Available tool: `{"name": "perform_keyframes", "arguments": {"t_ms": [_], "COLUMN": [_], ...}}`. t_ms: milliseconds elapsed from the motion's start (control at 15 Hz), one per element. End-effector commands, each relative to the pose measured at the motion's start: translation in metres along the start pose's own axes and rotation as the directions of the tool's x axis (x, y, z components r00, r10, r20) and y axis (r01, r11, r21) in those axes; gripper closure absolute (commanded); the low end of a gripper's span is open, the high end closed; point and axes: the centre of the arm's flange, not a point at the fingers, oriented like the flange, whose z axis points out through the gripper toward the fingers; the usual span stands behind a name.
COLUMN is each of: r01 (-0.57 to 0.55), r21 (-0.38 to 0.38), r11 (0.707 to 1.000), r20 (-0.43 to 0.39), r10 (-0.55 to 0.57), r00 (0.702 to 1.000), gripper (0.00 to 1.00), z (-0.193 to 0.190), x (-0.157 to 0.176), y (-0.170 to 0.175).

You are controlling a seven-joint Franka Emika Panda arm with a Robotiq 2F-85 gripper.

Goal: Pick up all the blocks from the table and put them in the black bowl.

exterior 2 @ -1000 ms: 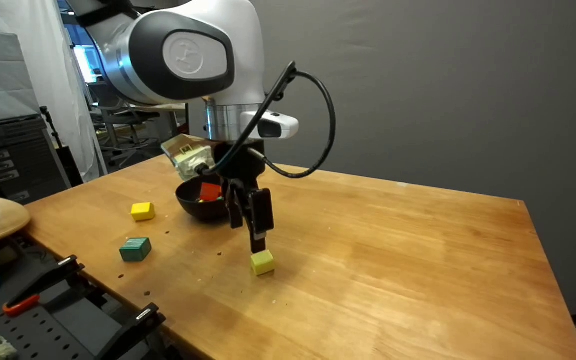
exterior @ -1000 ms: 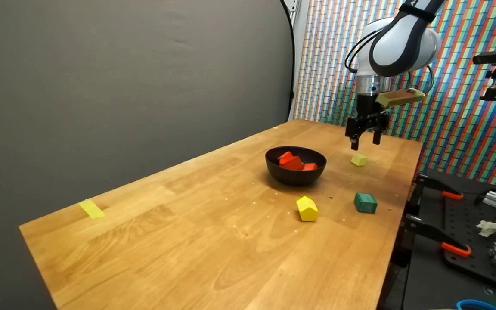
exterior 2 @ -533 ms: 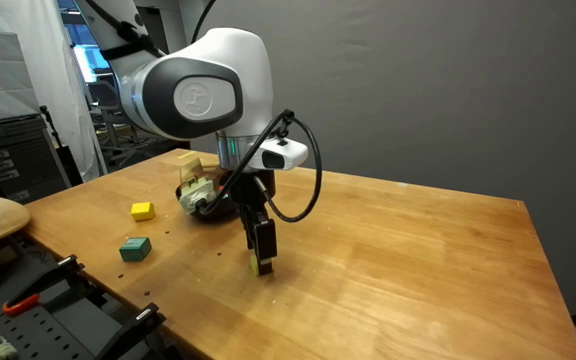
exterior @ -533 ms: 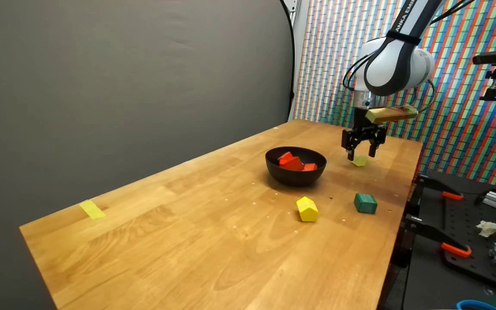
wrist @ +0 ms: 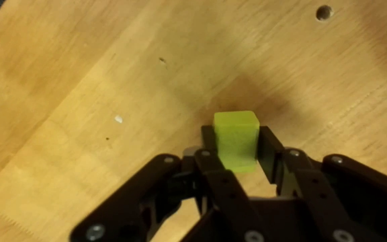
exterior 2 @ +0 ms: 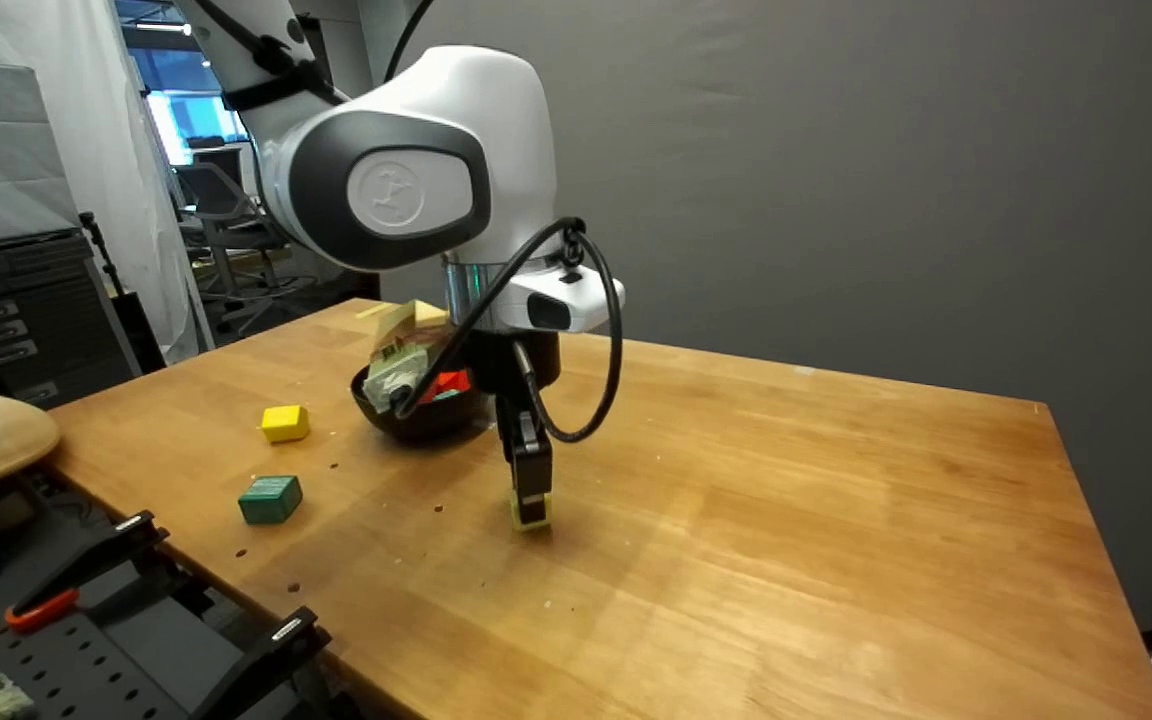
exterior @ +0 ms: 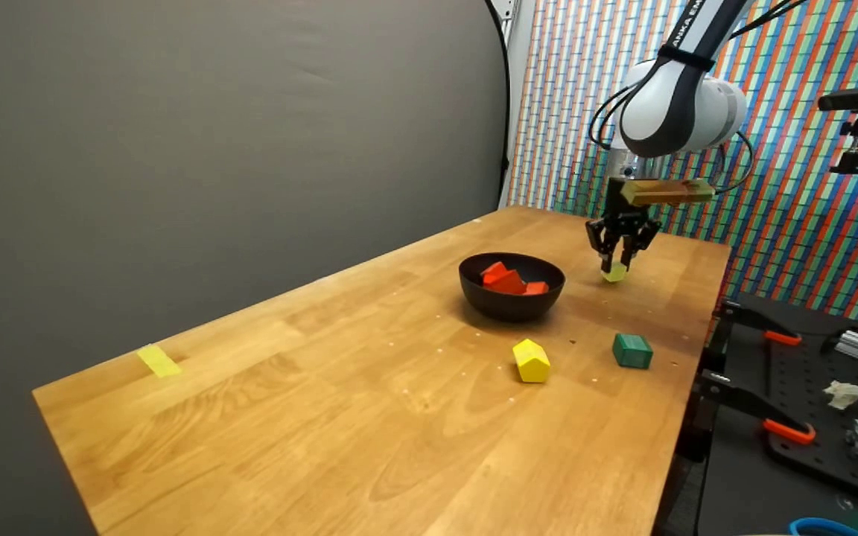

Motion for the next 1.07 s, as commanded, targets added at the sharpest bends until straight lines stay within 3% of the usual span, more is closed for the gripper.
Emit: {"name": "perform_keyframes", "arguments": {"t_ms": [0, 200, 333, 467, 667, 733, 800, 867, 1000], "r01": [0.011, 0.131, 0.206, 0.229, 0.206, 0.198, 0.193, 0.194, 0.204], "r21": [0.112, 0.186, 0.241, 0.321, 0.359, 0.352, 0.347, 0.328, 0.298], "r11": [0.994, 0.974, 0.948, 0.919, 0.91, 0.915, 0.918, 0.925, 0.933], "r20": [-0.139, -0.242, -0.264, -0.231, -0.172, -0.152, -0.155, -0.145, -0.157], "r10": [0.004, -0.083, -0.14, -0.159, -0.152, -0.153, -0.147, -0.153, -0.163], "r00": [0.99, 0.967, 0.954, 0.96, 0.973, 0.977, 0.977, 0.977, 0.974], "gripper": [0.86, 0.86, 0.86, 0.86, 0.85, 0.65, 0.4, 0.39, 0.26], "z": [-0.073, -0.114, -0.127, -0.128, -0.117, -0.113, -0.11, -0.108, -0.109], "x": [-0.024, -0.048, -0.065, -0.078, -0.092, -0.092, -0.09, -0.088, -0.085], "y": [-0.031, -0.079, -0.12, -0.155, -0.188, -0.191, -0.191, -0.189, -0.182]}}
